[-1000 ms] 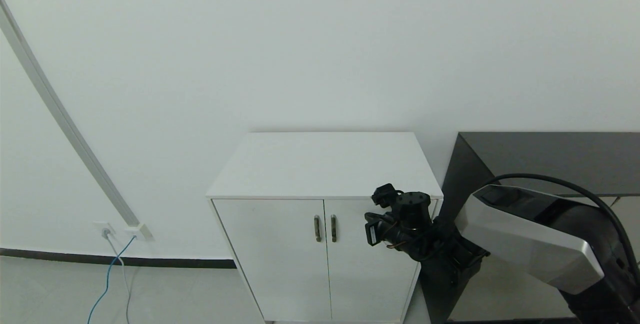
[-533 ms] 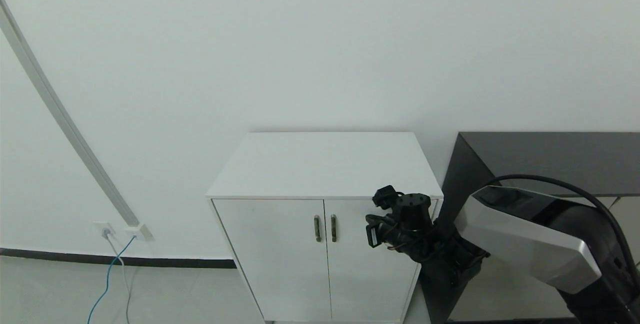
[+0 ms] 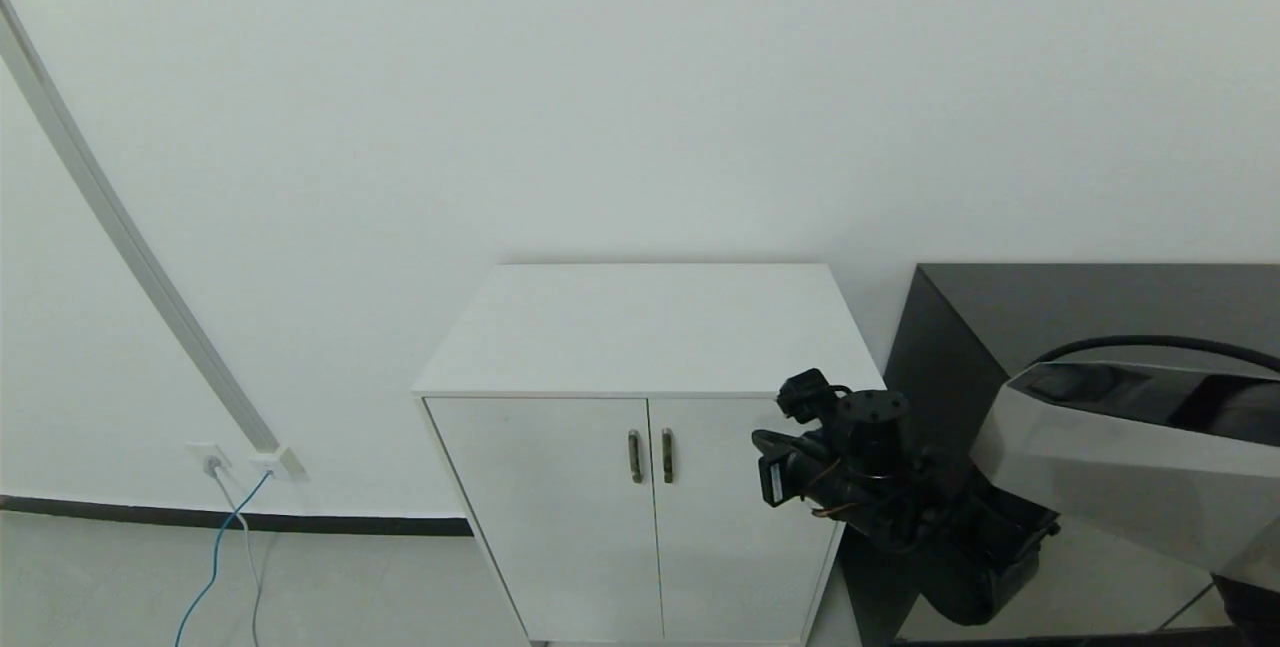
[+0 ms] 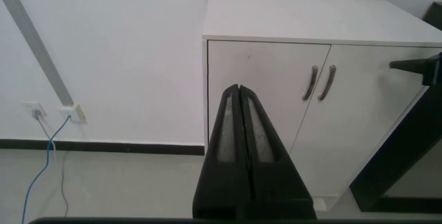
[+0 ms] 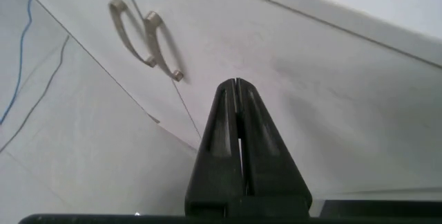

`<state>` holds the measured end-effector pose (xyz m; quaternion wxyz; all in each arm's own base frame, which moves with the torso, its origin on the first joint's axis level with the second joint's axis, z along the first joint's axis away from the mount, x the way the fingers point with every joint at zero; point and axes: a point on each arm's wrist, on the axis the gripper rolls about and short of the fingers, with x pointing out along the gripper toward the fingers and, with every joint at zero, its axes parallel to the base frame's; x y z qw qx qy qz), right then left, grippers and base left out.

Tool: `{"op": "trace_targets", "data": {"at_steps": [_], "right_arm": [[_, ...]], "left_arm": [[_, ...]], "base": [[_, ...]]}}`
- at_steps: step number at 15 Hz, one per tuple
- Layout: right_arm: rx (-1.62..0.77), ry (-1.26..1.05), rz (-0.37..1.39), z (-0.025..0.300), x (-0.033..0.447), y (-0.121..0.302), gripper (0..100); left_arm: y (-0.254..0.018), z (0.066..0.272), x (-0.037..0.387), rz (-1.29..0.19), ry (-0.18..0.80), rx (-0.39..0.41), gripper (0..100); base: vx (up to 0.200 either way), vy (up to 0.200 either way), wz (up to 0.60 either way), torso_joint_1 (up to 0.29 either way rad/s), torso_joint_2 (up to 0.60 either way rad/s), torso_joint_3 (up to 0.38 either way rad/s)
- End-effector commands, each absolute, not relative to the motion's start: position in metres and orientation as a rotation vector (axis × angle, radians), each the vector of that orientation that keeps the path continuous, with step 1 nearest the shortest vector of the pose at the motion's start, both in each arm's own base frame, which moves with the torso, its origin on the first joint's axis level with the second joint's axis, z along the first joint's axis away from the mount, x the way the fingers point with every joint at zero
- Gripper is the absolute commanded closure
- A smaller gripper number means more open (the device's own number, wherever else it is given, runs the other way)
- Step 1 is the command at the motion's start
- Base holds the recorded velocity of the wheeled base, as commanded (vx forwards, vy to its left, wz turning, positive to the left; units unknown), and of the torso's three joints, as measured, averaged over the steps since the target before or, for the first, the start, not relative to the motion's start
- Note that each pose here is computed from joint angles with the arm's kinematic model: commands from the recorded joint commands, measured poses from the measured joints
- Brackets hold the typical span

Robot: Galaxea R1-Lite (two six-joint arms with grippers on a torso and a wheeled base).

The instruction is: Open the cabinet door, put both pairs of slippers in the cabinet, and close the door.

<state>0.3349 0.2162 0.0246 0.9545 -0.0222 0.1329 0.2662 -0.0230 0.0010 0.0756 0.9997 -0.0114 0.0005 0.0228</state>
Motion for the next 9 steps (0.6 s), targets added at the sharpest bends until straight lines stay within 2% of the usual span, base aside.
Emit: {"op": "trace_targets", "data": {"at_steps": [1,5,9], "right_arm": [[-0.028,0.225,0.512,0.050,0.322,0.195,100],[-0.040,0.228,0.333,0.067,0.295,0.157,100],[-0.045,0.219,0.274,0.068,0.261,0.133,100]], "left_arm": [[0.001,0.076,-0.023,0.046,0.003,-0.023,100],[0.001,0.076,-0.023,0.046,0.003,-0.024,100],[0.001,0.076,-0.023,0.046,0.003,-0.024,100]], "base": [[0.000,0.000,0.00,0.000,0.00,0.000],[0.000,0.000,0.00,0.000,0.00,0.000],[0.000,0.000,0.00,0.000,0.00,0.000]]}}
